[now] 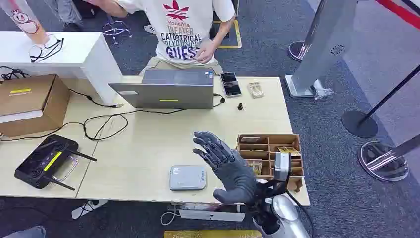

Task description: Pass the card to the sensor for recognition and then transmit it.

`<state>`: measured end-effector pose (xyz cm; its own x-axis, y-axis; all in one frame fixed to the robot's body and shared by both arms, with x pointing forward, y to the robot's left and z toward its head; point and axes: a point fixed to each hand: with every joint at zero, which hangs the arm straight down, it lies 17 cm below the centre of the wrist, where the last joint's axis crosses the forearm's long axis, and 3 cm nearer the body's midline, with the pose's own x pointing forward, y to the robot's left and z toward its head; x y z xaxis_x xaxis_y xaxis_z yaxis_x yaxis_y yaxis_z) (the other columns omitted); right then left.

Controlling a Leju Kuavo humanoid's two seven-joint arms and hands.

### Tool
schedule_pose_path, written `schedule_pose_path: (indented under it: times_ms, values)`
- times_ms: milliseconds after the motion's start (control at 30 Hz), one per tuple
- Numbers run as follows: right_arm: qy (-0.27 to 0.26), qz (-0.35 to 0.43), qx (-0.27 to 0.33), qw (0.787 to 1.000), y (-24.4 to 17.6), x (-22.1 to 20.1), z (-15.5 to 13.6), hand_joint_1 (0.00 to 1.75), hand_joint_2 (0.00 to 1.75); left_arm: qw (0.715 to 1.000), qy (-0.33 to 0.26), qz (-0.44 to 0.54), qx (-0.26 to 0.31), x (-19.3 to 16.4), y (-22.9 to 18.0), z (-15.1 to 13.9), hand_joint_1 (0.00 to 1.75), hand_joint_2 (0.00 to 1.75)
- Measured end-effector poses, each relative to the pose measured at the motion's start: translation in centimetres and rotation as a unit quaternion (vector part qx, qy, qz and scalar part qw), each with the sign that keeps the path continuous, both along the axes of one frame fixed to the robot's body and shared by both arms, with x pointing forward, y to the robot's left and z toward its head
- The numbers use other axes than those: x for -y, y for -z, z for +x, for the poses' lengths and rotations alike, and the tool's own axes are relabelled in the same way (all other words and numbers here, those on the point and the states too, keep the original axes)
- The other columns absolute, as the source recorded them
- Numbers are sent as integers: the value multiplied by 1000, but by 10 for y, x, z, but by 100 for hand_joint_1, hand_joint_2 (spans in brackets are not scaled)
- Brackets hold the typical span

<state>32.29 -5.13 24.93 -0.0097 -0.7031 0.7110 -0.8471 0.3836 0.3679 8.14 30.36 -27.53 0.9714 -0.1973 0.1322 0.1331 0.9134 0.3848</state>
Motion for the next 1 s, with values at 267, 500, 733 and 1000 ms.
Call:
schedule_pose_path:
  times_ms: [267,500,733,1000]
  values:
    - [30,-39,16,999,4,-4,3,0,175,1000,-2,2,-3,-1,0,-1,0,0]
    - [39,-40,18,998,5,-2,1,0,175,1000,3,3,-4,-1,0,-1,0,0]
    - [45,-34,17,998,4,2,-3,0,0,1000,8,3,-3,-1,0,1,0,0]
    - [48,-33,20,998,-1,4,-5,0,175,1000,13,3,-3,0,-1,4,0,0]
